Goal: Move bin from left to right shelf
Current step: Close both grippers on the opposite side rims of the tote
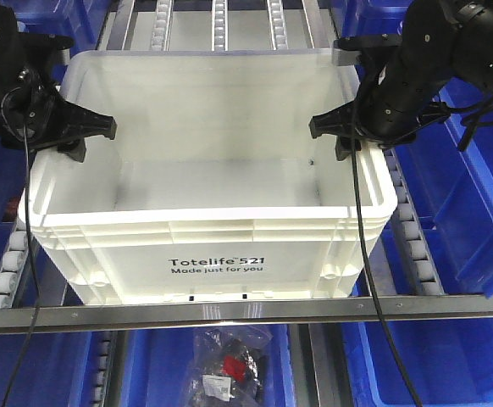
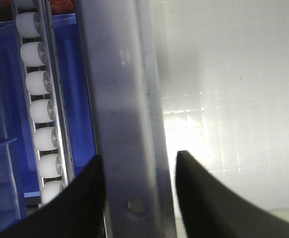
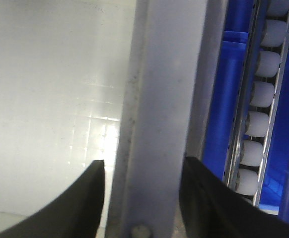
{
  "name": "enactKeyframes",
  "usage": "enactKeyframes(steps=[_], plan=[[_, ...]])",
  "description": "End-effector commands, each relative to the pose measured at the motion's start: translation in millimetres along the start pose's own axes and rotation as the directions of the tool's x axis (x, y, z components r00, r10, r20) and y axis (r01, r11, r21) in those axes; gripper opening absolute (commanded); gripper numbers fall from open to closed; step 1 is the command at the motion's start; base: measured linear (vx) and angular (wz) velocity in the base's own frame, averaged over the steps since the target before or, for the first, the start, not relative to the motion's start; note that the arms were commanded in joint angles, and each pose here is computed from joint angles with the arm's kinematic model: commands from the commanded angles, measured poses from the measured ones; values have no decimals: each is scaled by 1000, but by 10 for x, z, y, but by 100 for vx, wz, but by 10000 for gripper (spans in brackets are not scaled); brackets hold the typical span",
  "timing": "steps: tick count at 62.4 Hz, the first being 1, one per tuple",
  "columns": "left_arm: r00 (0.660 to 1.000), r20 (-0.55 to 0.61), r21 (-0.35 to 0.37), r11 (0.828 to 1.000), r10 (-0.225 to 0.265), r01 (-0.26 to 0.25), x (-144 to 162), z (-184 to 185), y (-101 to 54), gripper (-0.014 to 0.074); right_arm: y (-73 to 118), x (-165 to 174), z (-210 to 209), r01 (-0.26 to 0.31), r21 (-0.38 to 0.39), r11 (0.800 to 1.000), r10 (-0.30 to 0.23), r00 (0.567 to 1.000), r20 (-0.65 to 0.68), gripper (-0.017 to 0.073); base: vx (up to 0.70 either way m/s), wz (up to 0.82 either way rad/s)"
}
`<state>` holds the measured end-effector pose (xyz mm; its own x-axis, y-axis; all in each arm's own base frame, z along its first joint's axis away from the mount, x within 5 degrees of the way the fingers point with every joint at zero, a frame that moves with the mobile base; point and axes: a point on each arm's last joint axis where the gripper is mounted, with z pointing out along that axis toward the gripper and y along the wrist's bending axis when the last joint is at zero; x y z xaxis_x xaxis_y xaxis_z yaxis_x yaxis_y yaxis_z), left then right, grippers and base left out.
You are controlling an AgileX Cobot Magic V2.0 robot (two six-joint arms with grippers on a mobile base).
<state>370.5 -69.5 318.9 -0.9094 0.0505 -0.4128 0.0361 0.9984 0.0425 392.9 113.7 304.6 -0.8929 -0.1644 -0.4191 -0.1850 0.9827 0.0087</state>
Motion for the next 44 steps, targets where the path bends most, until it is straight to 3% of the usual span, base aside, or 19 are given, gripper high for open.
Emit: enactKeyframes(steps=[1,22,44], plan=[[995,95,15,1000,-8,7,-44,-283,26,214,-19,-67,-288,9,-1,1000,-9,995,101,251,0,0],[993,119,19,1000,-12,10,-22,-409,44,125,-22,-56,-365,8,-2,1000,-7,995,103,90,0,0],[980,200,32,999,-22,16,41,-755,88,125,-38,-25,-740,5,-11,1000,-3,981,195,74,0,0]])
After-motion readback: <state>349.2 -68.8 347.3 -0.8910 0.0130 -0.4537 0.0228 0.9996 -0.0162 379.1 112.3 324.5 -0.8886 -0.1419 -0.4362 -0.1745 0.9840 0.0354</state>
